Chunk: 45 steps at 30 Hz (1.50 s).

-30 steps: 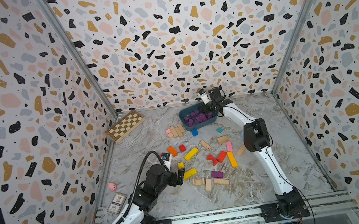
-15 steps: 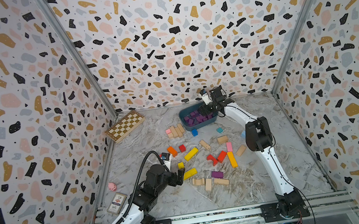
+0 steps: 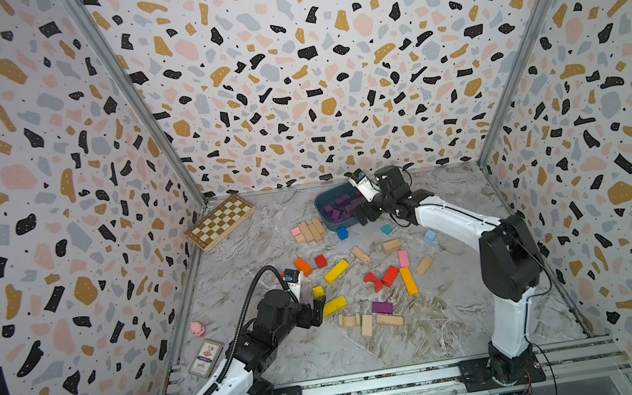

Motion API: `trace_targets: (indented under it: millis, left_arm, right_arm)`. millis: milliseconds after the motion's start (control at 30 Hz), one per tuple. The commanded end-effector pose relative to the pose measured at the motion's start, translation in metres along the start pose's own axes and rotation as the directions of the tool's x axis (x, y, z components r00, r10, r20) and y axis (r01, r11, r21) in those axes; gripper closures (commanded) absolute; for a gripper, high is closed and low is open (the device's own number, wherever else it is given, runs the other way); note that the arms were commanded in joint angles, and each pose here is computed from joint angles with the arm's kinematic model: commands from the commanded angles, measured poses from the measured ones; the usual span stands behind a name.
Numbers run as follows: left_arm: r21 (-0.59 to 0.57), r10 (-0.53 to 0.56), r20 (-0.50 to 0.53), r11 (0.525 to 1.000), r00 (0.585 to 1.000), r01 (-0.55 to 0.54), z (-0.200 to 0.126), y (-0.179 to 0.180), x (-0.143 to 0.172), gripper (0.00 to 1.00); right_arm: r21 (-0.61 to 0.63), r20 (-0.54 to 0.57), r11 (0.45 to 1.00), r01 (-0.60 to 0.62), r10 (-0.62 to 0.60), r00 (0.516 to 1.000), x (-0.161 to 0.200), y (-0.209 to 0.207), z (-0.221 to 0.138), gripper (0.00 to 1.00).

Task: Pick purple bricks into the storage bin
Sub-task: Place the building block in the storage box, then pick up the building block from the center of the board.

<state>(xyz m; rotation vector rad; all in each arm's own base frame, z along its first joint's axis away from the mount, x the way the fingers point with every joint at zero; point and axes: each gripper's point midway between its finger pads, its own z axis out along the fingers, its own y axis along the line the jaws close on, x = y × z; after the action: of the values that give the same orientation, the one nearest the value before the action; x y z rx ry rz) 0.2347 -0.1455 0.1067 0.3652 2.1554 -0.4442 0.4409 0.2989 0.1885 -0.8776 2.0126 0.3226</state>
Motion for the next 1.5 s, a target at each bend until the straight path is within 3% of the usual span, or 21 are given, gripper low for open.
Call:
trace_targets:
  millis: [0,267,467,667,1033,1467]
  left_arm:
    - [0.010,-0.001,0.047,1.000,0.999,0.000,-0.001,-0.002,-0.012,0.01]
    - [0.012,-0.002,0.039,1.000,0.999,0.001,0.000,-0.003,-0.011,0.01]
    - [0.011,-0.002,0.029,1.000,1.000,0.002,0.001,-0.003,-0.010,0.01]
    - [0.017,-0.002,0.030,1.000,1.000,0.001,0.001,-0.004,-0.010,0.01]
    - [0.018,-0.005,0.050,1.000,0.999,0.004,-0.003,-0.003,-0.012,0.01]
    - [0.020,-0.005,0.066,1.000,0.998,0.004,-0.006,-0.003,-0.013,0.01]
  right_arm:
    - [0.048,0.028,0.999,0.006,-0.007,1.000,0.009,0.011,-0.031,0.00]
    - [-0.010,-0.088,0.997,-0.074,0.072,0.993,0.087,0.073,-0.086,0.00]
    - [-0.069,-0.178,0.979,-0.193,0.178,0.968,0.138,0.121,-0.100,0.00]
    - [-0.067,-0.219,0.972,-0.224,0.204,0.954,0.162,0.150,-0.106,0.00]
    - [0.007,-0.312,0.949,-0.316,0.302,0.901,0.210,0.152,-0.104,0.00]
    - [0.003,-0.367,0.907,-0.422,0.393,0.843,0.225,0.170,-0.100,0.00]
